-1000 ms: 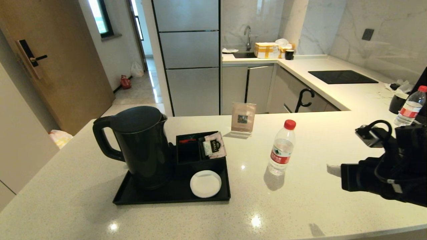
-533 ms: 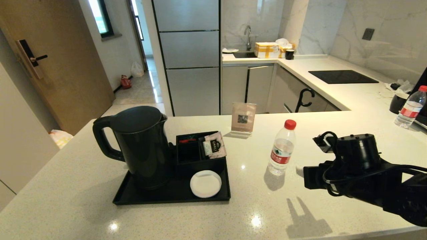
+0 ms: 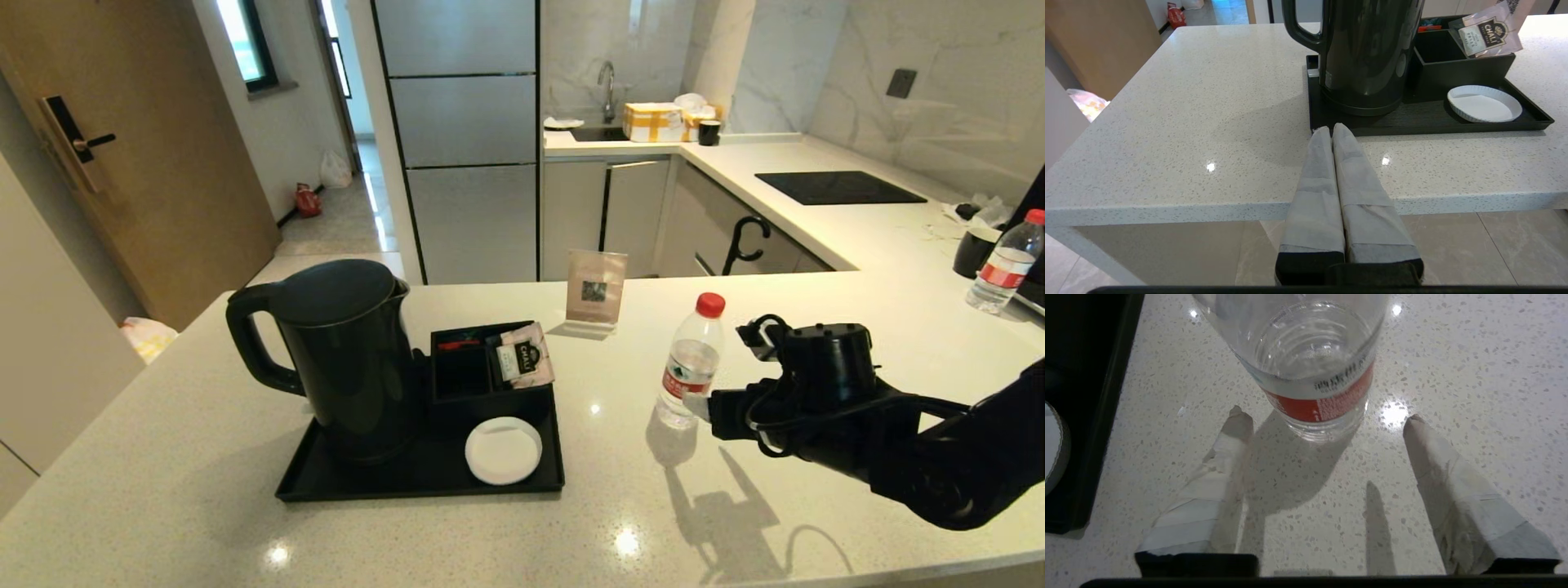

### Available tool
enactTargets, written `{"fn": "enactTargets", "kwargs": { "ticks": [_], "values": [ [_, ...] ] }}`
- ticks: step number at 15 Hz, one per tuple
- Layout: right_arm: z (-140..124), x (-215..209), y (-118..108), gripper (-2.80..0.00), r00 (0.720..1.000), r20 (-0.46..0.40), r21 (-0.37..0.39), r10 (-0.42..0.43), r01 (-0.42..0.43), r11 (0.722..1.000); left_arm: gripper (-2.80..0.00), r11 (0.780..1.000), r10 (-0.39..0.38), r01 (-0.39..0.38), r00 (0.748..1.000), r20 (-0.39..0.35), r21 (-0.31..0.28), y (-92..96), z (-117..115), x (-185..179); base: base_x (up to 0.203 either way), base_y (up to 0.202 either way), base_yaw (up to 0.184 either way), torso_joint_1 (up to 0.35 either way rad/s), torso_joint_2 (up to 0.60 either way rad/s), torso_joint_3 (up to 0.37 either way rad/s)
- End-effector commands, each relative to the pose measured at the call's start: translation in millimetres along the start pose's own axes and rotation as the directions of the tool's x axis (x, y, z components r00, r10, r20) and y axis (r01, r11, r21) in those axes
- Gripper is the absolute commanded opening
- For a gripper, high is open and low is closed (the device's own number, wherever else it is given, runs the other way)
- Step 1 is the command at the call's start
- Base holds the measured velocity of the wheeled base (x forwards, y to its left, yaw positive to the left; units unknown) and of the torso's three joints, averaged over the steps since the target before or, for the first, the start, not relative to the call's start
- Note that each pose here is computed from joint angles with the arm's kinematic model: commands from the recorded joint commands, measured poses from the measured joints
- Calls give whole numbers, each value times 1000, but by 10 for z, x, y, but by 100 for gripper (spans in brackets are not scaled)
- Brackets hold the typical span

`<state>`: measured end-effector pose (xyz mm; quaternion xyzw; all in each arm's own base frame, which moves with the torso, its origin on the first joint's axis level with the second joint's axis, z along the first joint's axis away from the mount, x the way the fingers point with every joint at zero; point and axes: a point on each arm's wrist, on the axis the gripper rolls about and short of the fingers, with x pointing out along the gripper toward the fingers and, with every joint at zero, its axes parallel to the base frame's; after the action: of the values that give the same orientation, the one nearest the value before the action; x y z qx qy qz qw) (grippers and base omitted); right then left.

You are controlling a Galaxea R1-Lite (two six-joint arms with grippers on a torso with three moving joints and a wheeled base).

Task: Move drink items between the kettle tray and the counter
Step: Return the bottled water to its original position

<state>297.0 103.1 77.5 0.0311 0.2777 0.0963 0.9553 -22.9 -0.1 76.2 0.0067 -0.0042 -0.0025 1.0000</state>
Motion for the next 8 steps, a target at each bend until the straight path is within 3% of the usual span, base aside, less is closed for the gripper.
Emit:
{"fn": "enactTargets", "kwargs": {
  "ticks": [1, 8],
  "values": [
    [22, 66, 15, 0, 1000, 7, 0, 2, -2, 1000, -280, 1000, -1, 1, 1000, -1, 0, 0, 1, 1, 0, 0, 0, 0, 0, 0],
    [206, 320, 73, 0, 997, 71, 3, -14, 13, 1000, -280, 1000, -1, 1, 1000, -1, 0, 0, 1, 1, 0, 0, 0, 0, 0, 0]
  ]
}}
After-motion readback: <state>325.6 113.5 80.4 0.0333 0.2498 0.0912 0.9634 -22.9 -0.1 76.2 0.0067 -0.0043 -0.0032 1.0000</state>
